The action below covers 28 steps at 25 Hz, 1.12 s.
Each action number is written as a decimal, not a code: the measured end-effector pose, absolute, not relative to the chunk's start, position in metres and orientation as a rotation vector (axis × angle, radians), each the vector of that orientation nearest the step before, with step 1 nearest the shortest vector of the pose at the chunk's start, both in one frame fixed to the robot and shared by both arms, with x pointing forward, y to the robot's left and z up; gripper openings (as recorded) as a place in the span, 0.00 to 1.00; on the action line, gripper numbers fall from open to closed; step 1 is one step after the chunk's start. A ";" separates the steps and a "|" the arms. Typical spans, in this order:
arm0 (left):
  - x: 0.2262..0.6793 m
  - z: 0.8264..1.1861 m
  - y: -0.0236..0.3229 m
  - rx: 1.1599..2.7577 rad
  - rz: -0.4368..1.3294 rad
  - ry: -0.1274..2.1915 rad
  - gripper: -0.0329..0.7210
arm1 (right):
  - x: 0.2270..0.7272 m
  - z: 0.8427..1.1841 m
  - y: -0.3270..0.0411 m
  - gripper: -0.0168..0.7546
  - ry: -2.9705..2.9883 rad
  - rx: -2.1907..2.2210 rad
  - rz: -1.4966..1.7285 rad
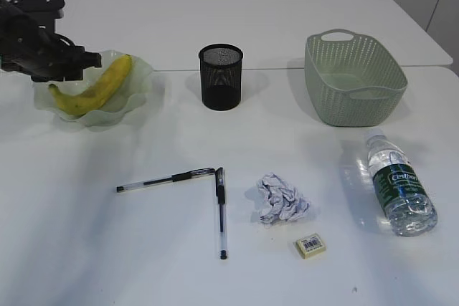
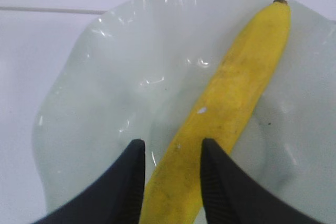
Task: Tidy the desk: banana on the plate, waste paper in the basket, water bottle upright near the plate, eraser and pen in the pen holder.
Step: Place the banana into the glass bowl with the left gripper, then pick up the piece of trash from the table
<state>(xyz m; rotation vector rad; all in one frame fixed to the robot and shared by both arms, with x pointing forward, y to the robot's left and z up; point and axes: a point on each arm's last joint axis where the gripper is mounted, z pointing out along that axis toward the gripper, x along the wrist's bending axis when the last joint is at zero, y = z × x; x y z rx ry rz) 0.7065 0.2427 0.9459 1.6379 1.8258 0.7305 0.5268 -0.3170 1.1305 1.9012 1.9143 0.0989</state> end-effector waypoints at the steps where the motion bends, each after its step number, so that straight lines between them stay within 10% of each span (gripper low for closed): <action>1: 0.707 0.947 0.243 1.646 0.738 1.819 0.37 | 0.527 1.131 -0.317 0.50 1.914 1.901 0.099; 18: 0.693 1.052 0.251 1.585 0.980 1.625 0.35 | 0.527 1.131 -0.317 0.50 1.914 1.901 0.099; 28: 0.634 1.168 0.264 1.411 1.171 1.475 0.07 | 0.527 1.130 -0.316 0.50 1.916 1.905 0.105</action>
